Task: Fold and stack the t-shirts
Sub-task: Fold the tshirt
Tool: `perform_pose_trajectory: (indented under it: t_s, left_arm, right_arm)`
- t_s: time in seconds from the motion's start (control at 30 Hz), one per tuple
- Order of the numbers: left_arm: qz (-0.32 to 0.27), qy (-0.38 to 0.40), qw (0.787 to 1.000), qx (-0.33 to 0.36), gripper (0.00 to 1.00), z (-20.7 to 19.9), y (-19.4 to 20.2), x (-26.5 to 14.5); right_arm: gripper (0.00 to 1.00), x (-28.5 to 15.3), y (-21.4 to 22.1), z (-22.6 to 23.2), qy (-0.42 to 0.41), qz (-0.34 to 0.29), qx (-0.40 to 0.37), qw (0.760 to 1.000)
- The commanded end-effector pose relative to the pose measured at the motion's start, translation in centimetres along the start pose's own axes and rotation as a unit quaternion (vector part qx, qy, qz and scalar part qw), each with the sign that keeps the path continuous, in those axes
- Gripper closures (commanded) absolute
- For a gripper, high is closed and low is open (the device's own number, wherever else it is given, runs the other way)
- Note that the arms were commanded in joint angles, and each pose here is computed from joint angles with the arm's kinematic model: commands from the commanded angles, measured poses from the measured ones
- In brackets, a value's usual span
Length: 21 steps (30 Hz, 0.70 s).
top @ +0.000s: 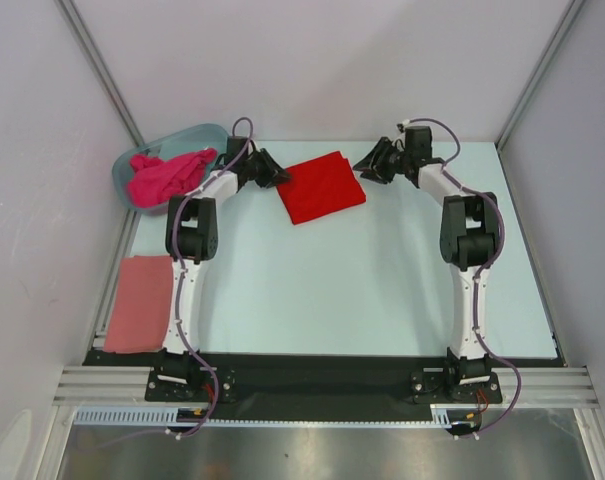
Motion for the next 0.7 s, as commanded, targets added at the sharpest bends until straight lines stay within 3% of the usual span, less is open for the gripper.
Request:
perform_pose_trajectory:
  t_s: [0.0,0.1,0.33,0.47,0.67]
  left_arm:
    - [-0.018,-0.018,1.000,0.016,0.72,0.7,-2.4,-0.2]
    - [-0.031,-0.024,0.999,0.025,0.72,0.4,-3.8,-1.0]
    - [-0.042,0.035,0.998,0.037,0.64,-5.8,-4.0,-3.9]
    - [-0.055,0.074,0.994,0.066,0.62,-11.0,-4.6,-6.9]
    - [-0.064,0.115,0.989,0.069,0.61,-15.4,-4.8,-11.1]
  right_arm:
    - [0.52,-1.9,2.6,3.6,-0.022,0.037,-0.067,0.997]
    - [0.50,-2.7,4.6,3.7,0.013,0.061,-0.120,0.991]
    - [0.42,-4.4,7.0,5.4,0.081,0.055,-0.295,0.950]
    - [0.29,-4.9,8.0,7.1,0.094,0.040,-0.408,0.907]
    - [0.30,-5.0,10.4,8.4,0.111,0.057,-0.467,0.875]
Point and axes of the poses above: each gripper's point midway between its finger pads, its own x axis out along the fingers, its own z axis along the line the jaws close on, y = z × x, the point moved 1 cm from there along -x, back along the fingers, and after that the axes turned 6 degrees about x, right-handed, at the moved point
